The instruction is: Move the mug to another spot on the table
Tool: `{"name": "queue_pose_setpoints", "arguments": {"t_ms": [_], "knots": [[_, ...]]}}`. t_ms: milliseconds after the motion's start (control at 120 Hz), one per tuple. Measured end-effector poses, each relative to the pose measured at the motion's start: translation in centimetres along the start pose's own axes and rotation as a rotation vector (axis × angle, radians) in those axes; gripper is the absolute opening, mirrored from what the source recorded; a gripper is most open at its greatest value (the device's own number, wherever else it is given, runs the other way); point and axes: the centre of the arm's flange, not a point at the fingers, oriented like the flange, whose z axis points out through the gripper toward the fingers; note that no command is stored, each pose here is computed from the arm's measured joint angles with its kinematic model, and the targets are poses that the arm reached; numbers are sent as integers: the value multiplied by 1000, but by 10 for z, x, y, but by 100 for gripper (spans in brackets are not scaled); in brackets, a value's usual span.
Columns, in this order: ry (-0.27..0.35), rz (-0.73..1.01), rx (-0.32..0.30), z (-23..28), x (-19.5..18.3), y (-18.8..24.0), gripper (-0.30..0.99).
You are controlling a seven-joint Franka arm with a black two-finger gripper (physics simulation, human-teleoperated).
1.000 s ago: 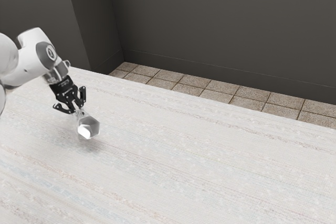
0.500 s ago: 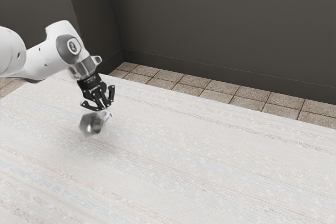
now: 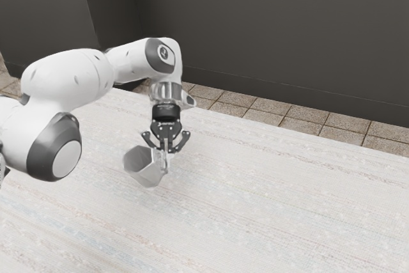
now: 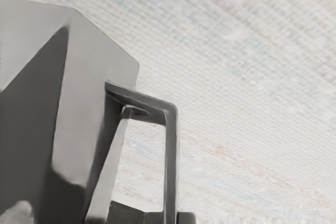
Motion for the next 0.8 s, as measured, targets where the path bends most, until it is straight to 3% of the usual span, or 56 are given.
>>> {"name": "queue_pose_setpoints", "arguments": {"t_ms": [125,350,500,700,800], "knots": [[-93,38,50,24,1,12,-9],[-183,25,90,45,27,-2,-9],[-216,25,104,61,47,-3,-9],[-208,33,111,75,71,2,-9],[-222,33,91,74,80,-4,-9]]}}
